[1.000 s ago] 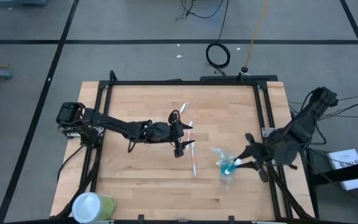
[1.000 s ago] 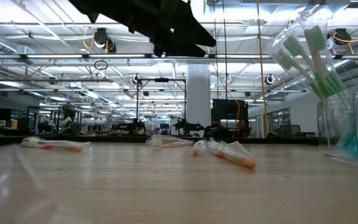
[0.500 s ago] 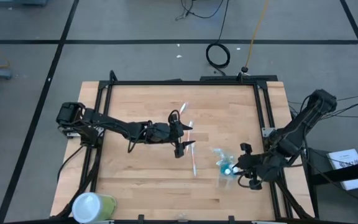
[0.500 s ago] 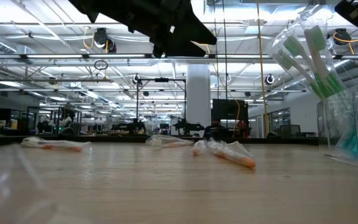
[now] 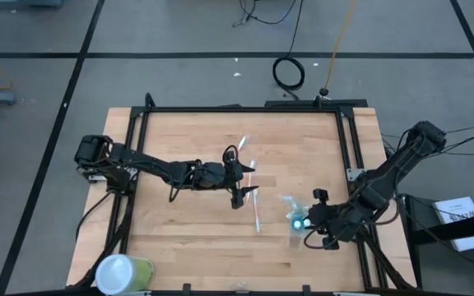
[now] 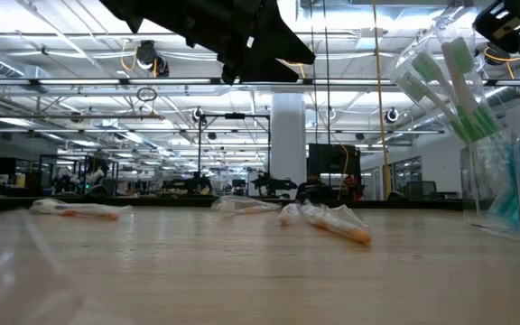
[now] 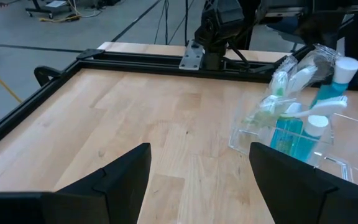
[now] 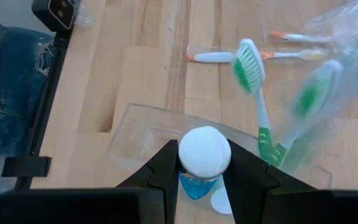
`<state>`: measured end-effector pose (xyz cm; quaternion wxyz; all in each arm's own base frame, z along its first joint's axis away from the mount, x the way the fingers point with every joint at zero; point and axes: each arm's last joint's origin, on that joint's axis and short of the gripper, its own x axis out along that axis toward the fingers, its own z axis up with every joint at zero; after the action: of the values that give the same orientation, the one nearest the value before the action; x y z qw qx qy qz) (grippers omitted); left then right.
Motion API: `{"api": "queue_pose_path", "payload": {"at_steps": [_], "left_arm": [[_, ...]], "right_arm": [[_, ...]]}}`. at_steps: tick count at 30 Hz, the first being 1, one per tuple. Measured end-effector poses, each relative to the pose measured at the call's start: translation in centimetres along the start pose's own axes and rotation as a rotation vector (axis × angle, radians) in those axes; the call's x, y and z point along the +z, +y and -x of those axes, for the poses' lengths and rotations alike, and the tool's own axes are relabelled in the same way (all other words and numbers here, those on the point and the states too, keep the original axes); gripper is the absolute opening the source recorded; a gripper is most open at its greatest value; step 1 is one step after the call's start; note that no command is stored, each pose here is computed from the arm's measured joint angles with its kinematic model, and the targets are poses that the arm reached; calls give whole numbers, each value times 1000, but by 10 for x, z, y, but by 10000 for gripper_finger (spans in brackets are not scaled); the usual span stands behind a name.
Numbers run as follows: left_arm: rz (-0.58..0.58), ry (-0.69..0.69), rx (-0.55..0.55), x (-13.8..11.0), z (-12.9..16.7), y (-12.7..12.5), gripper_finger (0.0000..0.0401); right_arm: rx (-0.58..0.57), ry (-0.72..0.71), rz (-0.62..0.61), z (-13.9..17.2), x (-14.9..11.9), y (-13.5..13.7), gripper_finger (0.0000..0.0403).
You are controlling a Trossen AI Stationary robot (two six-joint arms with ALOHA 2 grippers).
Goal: Pick & Place toothbrushing station
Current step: Put the blue mouthwash into the middle section of the transparent organizer, then put the orange toothbrush into the bottom section of the transparent organizer
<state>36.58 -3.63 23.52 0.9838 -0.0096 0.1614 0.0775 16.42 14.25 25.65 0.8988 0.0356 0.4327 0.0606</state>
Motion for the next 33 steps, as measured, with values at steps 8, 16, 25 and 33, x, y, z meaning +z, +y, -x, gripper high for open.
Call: {"api": "queue_pose_path", "payload": {"at_steps": [8, 16, 25, 33], "left_arm": [[0, 0, 0, 0, 0, 0, 274], [-1, -1, 0, 0, 0, 0, 274], [-1, -1, 0, 0, 0, 0, 273], [-2, -1, 0, 0, 0, 0, 274]], "right_arm": [[52, -34, -26, -13, -4, 4, 90], [32, -8, -35, -28, -22, -3, 92], [85, -21, -54, -42, -35, -5, 132], [153, -29, -58, -39, -32, -2, 184]]}}
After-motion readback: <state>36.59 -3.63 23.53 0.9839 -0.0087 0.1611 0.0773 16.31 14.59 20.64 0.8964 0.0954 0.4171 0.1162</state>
